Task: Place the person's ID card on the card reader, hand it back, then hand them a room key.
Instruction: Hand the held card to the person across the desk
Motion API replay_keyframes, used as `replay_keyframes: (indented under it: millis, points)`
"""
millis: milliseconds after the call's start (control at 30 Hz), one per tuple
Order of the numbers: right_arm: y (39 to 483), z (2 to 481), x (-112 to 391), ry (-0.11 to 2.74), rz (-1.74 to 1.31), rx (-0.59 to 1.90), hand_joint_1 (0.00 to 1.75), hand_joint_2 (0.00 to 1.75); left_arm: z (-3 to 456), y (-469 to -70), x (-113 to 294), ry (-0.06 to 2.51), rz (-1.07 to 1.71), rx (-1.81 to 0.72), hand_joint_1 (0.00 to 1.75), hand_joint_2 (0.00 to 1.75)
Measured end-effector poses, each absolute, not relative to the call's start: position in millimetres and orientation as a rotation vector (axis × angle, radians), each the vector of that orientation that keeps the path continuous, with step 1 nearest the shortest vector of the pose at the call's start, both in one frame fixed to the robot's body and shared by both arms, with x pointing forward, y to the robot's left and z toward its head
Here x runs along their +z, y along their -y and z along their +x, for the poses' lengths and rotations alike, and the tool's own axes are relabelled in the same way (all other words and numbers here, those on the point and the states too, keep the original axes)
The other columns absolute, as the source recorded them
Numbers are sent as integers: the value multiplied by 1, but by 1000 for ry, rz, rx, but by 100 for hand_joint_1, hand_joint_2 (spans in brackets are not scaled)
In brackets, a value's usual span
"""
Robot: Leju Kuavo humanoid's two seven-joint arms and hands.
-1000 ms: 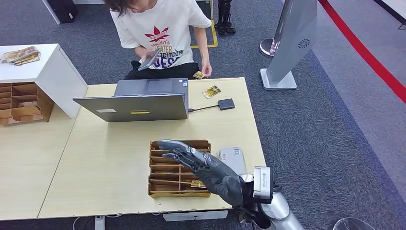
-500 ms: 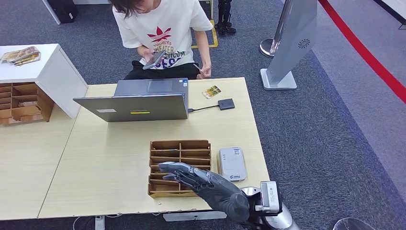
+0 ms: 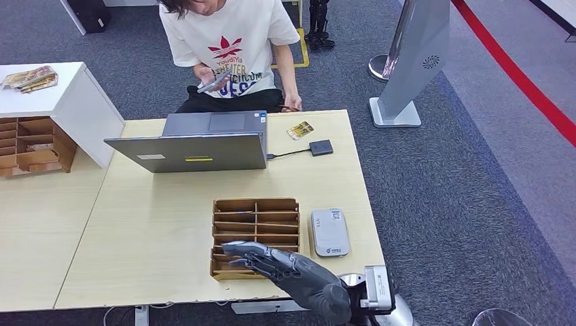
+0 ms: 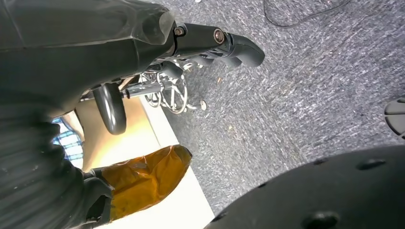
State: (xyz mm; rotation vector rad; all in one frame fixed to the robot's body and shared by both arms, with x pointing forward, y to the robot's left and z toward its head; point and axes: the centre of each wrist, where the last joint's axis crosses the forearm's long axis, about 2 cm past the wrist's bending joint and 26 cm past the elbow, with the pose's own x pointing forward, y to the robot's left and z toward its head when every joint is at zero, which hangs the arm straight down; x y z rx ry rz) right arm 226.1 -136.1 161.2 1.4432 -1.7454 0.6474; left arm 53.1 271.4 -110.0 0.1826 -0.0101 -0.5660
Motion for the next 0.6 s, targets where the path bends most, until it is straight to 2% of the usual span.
replay_keyframes:
  millis: [267,600]
  points:
    - [137,224,159,1730,1482,655,0,0,53,-272,-110,-9,180,-580,0,175]
    - [133,218,160,1649,1724,587,0,0,54,-271,-110,-36,190,-658,0,175]
